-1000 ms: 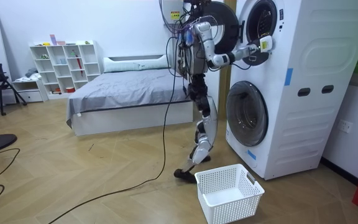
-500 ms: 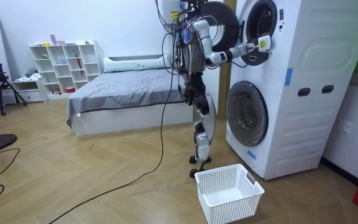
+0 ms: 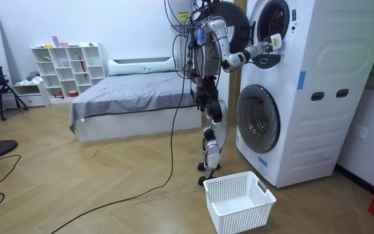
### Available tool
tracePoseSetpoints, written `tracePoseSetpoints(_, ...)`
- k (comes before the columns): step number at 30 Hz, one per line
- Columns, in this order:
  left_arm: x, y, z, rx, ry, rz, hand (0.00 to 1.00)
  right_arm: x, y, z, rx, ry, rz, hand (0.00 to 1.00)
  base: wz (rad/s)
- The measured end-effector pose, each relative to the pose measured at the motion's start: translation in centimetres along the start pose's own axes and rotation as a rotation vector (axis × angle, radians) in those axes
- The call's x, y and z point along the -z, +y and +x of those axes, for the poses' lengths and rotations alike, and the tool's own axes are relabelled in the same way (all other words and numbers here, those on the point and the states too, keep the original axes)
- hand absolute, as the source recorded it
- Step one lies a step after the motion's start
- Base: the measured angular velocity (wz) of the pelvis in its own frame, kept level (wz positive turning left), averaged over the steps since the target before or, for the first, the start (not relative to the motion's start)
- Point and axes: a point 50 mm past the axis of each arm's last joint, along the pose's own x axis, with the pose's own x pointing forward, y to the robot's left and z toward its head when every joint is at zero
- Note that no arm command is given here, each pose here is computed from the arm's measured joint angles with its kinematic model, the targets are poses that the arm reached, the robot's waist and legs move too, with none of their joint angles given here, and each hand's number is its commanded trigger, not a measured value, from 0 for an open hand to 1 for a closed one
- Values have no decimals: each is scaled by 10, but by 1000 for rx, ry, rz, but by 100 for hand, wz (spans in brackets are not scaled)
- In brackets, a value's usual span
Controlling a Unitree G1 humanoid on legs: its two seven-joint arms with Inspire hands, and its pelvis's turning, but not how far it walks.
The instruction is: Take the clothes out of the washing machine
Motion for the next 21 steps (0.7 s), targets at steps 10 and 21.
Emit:
tracePoseSetpoints(10, -4, 3, 1, 3, -31, 2, 0, -13, 8, -1, -157, -34, -88, 0, 0)
tracePoseSetpoints(21, -6, 2, 1, 33, -48, -14, 0, -18, 13, 4, -238, -42, -91, 0, -1)
